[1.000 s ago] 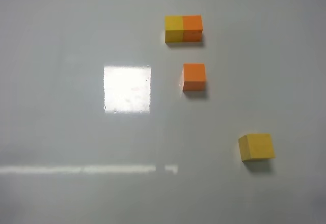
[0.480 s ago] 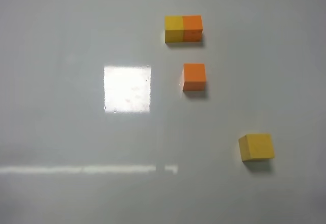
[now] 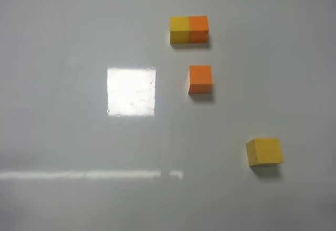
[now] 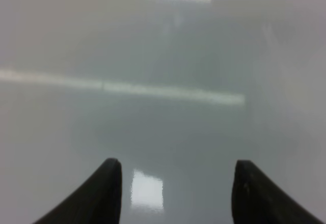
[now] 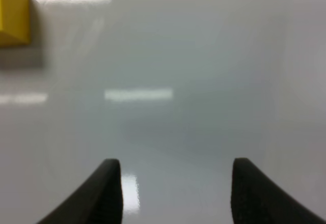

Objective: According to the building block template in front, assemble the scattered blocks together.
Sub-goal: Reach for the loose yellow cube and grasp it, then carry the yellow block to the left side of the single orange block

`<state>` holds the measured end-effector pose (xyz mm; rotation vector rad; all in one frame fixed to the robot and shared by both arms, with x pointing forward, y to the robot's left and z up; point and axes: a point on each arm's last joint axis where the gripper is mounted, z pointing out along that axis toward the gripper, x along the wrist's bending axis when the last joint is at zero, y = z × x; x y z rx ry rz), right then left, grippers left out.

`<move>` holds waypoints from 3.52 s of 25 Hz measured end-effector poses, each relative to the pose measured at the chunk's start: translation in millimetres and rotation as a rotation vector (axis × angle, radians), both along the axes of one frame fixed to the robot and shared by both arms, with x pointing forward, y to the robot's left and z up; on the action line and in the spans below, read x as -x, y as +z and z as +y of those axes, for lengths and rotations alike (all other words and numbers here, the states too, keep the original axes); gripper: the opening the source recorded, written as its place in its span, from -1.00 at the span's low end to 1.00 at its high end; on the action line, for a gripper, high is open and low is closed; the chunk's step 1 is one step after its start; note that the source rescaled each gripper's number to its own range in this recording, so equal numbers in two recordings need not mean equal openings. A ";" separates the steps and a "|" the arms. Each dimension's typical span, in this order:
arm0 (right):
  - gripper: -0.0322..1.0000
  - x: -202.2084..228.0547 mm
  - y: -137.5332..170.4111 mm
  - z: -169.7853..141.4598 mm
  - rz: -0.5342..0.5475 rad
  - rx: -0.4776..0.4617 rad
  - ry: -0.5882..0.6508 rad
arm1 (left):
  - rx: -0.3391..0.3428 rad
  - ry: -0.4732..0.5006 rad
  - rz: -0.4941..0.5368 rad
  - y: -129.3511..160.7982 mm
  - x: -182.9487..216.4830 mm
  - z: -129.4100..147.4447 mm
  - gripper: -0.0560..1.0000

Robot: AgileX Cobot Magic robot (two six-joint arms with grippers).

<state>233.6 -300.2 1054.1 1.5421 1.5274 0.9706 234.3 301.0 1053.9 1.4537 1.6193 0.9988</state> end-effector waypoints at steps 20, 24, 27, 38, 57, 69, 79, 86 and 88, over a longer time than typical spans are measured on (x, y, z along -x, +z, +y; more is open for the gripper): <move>0.91 -81.9 75.1 19.1 0.059 0.718 0.615 | 0.001 0.000 0.000 0.0 0.0 0.0 -0.68; 0.99 -113.4 68.1 37.4 0.101 0.791 0.787 | 0.001 0.000 0.000 0.0 0.0 0.0 -0.68; 0.99 -129.9 71.6 51.3 0.085 0.849 0.863 | 0.001 0.000 0.000 0.0 0.0 0.0 -0.68; 1.00 -159.5 55.0 104.9 0.122 1.130 1.133 | 0.001 0.000 0.000 -0.2 -0.1 0.0 -0.68; 1.00 -182.6 35.4 124.5 0.177 1.094 1.103 | 0.002 0.001 0.000 -0.2 -0.1 0.0 -0.68; 0.81 -189.9 26.9 129.9 0.210 1.080 1.095 | 0.003 0.002 0.000 -0.2 -0.1 0.0 -0.69; -0.94 -189.7 26.5 130.2 0.216 1.072 1.095 | 0.004 0.002 0.000 -0.2 -0.1 0.0 -0.69; -0.94 -187.8 34.5 128.6 0.269 1.048 1.091 | 0.004 0.002 0.000 -0.2 -0.1 0.0 -0.69; -0.94 -187.4 49.2 128.8 0.277 1.044 1.080 | 0.004 0.002 0.000 -0.2 -0.1 0.0 -0.69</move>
